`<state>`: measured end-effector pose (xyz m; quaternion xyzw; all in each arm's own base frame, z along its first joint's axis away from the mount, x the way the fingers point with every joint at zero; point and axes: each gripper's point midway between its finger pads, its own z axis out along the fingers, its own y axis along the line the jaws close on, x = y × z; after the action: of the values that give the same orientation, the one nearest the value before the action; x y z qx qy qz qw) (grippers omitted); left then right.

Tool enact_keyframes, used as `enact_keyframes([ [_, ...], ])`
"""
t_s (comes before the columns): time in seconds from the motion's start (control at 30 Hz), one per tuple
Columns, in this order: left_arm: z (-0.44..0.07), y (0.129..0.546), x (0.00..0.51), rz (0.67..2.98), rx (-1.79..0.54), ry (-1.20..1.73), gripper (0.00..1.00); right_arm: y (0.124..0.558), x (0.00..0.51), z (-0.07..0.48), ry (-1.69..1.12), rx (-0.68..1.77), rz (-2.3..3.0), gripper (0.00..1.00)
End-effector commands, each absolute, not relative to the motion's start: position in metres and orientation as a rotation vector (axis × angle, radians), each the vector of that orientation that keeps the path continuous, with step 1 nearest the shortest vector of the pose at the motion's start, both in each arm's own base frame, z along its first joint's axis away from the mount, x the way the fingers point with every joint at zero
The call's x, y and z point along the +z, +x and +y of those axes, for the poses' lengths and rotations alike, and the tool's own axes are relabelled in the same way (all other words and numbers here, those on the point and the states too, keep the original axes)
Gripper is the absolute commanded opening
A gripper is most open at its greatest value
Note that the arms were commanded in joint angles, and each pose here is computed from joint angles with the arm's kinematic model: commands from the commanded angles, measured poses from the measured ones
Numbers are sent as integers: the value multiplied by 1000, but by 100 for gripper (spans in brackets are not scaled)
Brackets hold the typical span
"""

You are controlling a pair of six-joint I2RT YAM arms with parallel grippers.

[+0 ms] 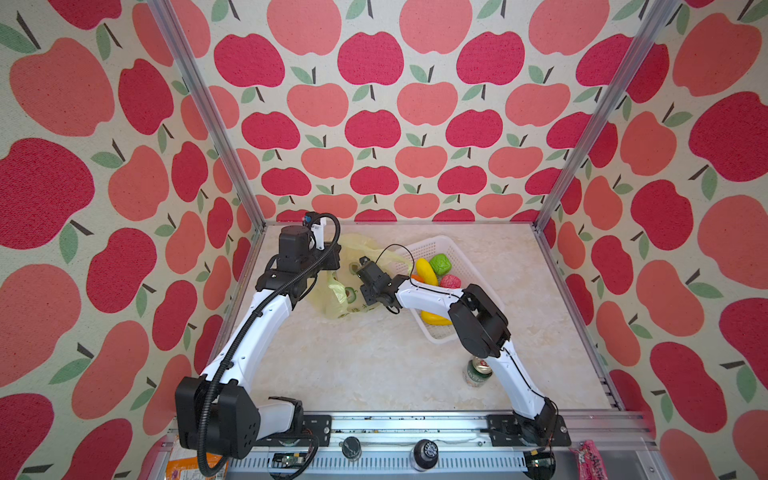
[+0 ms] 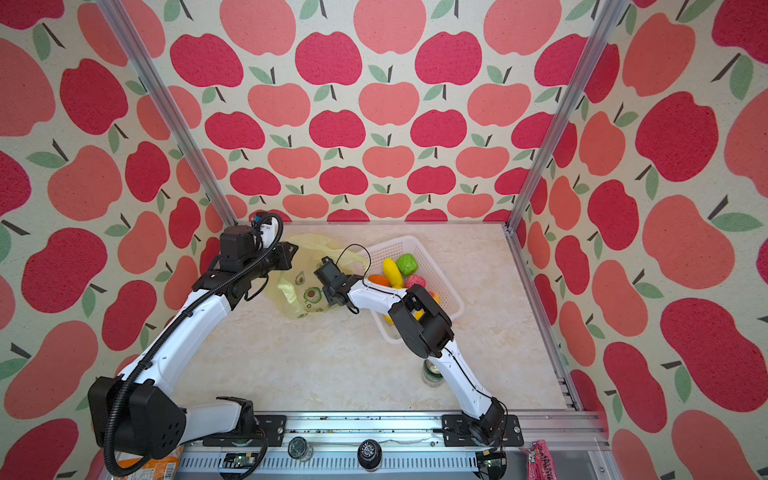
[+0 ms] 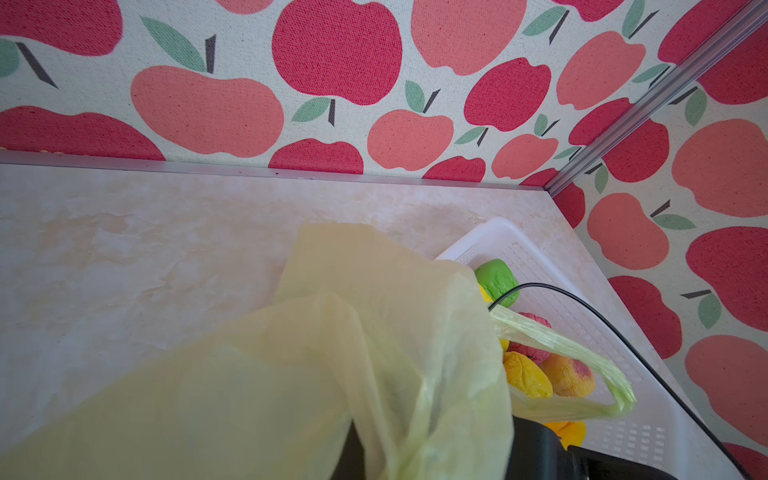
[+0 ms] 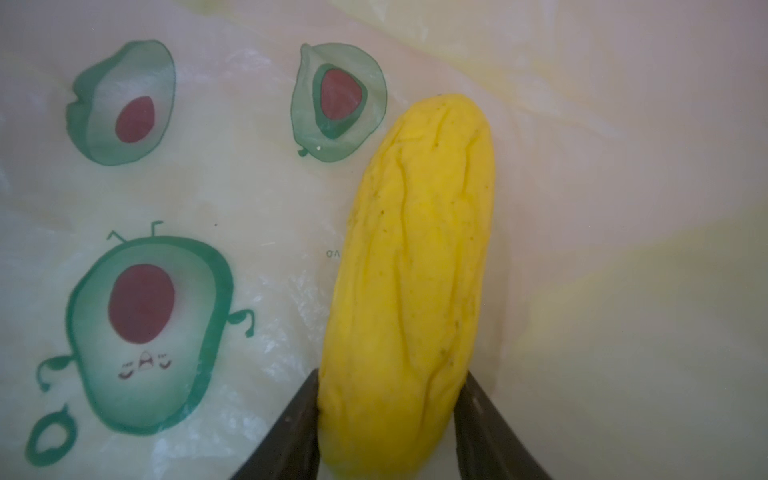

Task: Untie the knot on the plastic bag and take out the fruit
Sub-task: 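Grasp the small yellow cucumber-shaped fruit in the bag with the right gripper, then lift the yellow fruit out and carry it over the basket with the right gripper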

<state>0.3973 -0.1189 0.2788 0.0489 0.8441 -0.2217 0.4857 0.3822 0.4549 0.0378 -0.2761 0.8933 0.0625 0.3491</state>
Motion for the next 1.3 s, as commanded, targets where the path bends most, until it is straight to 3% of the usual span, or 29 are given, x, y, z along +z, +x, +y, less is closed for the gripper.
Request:
enact_keyframes([
  [0.0,-116,396,282,2043,-524,125,0,382,49,456,-707,209,2306,43],
  [0.3,-116,397,281,2045,-522,125,0,360,112,454,-716,354,2165,33],
  [0.83,-115,397,280,2048,-522,123,0,298,209,445,-792,505,1887,27],
  [1.03,-115,399,281,2048,-519,124,0,262,257,402,-758,491,1676,27],
  [1.27,-116,395,283,2041,-528,125,0,242,276,318,-533,508,1536,24],
])
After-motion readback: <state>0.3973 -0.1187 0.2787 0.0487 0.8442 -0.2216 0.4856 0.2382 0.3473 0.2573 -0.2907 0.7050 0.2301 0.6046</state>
